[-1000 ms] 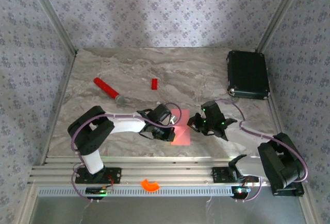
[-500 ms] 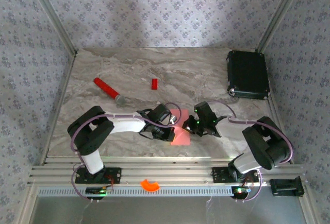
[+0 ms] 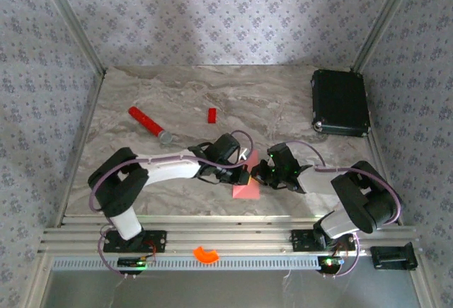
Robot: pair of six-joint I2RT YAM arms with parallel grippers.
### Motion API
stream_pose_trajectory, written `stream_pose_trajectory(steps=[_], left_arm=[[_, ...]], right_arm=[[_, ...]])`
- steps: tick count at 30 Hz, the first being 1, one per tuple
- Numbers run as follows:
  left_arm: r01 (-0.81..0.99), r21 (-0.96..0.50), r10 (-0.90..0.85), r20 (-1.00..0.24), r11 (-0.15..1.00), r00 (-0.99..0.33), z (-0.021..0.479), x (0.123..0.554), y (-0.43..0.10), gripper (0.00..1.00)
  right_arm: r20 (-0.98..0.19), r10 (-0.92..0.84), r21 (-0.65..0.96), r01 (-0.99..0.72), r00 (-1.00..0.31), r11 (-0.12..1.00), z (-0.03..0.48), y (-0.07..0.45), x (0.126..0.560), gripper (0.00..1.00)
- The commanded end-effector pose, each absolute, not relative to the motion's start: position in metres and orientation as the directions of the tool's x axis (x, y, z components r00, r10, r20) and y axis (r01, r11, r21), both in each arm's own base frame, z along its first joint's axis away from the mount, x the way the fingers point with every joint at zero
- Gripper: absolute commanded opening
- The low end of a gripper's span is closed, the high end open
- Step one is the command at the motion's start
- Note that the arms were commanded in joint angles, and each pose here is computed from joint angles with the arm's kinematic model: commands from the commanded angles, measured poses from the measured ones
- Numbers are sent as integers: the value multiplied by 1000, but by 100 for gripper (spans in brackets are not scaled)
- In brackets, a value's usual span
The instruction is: Fold a paper plane with a square sheet of paper (pick it up from the middle)
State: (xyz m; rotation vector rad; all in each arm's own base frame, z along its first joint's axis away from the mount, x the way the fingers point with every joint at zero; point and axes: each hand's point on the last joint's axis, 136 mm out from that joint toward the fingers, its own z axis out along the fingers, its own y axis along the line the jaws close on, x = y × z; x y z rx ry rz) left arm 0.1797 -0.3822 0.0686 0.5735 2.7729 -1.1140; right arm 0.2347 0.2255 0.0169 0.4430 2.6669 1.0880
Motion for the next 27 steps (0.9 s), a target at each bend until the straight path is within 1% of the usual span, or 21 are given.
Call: stream_pose_trajectory(steps=[1,5,8,17,22,27], left_arm=[[360,-641,329,-173,678,-928,47,174,-387,0],[345,-576,350,-106,741,-931,14,165,-370,0],[336,-540,348,-82,772,-934,1,154,-349,0],[354,-517,380,-59,779,-923,-4,123,-302,0],[347,-534,368,-72,771,-927,0,121,-297,1],[349,-598,351,-120,721,-929,23,130,-319,4]], right_arm=[[-4,384,558,317,-923,767,-28,195,203,0],[3,380,555,318,-925,769,-29,195,200,0],[4,377,548,318,-926,774,-31,193,199,0],[7,378,550,319,-926,772,-31,192,199,0],[5,381,551,320,-925,771,-30,193,200,0],[7,373,556,313,-928,770,-28,196,203,0]])
